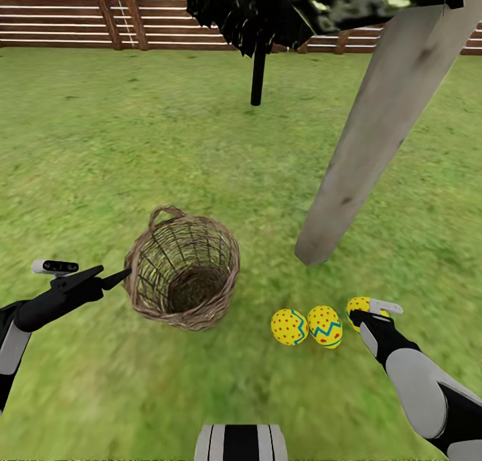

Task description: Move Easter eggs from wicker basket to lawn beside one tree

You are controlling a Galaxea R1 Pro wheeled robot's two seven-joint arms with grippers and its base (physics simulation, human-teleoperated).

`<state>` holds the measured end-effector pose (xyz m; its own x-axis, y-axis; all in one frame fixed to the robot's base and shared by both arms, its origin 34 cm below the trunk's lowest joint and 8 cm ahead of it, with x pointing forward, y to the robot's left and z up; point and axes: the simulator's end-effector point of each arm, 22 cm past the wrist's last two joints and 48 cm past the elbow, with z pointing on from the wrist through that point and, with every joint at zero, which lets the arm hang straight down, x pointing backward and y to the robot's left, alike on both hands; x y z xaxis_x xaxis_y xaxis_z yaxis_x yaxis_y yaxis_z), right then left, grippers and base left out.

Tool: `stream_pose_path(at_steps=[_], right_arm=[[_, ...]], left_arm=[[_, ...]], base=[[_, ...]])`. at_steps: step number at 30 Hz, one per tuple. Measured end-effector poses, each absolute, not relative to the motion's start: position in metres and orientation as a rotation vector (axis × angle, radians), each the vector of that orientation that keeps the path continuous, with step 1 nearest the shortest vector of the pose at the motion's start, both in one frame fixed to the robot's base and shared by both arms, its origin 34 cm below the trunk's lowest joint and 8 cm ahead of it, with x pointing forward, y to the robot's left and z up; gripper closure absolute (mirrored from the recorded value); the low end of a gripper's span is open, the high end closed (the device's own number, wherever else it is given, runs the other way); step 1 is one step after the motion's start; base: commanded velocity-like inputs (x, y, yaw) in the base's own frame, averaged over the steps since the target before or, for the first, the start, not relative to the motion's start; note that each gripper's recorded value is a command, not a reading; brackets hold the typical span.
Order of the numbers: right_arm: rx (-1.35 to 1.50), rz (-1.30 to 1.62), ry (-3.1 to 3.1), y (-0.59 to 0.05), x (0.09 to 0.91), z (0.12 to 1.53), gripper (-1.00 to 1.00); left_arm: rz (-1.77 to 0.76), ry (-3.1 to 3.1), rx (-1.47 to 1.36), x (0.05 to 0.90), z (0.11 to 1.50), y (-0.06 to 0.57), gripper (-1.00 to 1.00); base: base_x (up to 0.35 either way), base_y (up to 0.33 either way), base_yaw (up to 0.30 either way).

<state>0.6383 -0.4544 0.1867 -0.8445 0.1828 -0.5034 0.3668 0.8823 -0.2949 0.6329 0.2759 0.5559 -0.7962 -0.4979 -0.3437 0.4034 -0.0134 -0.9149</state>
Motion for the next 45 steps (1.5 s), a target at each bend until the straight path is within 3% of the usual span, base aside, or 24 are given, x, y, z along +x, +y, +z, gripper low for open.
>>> stream_pose_path(at_steps=[45], right_arm=[[0.365,-0.588,2.688,-0.457,0.599,0.121,1.00]], left_arm=[[-1.900,1.730,-0.230,0.636,0.484,0.278,-1.00]], base=[[0.030,-0.004,0.000]])
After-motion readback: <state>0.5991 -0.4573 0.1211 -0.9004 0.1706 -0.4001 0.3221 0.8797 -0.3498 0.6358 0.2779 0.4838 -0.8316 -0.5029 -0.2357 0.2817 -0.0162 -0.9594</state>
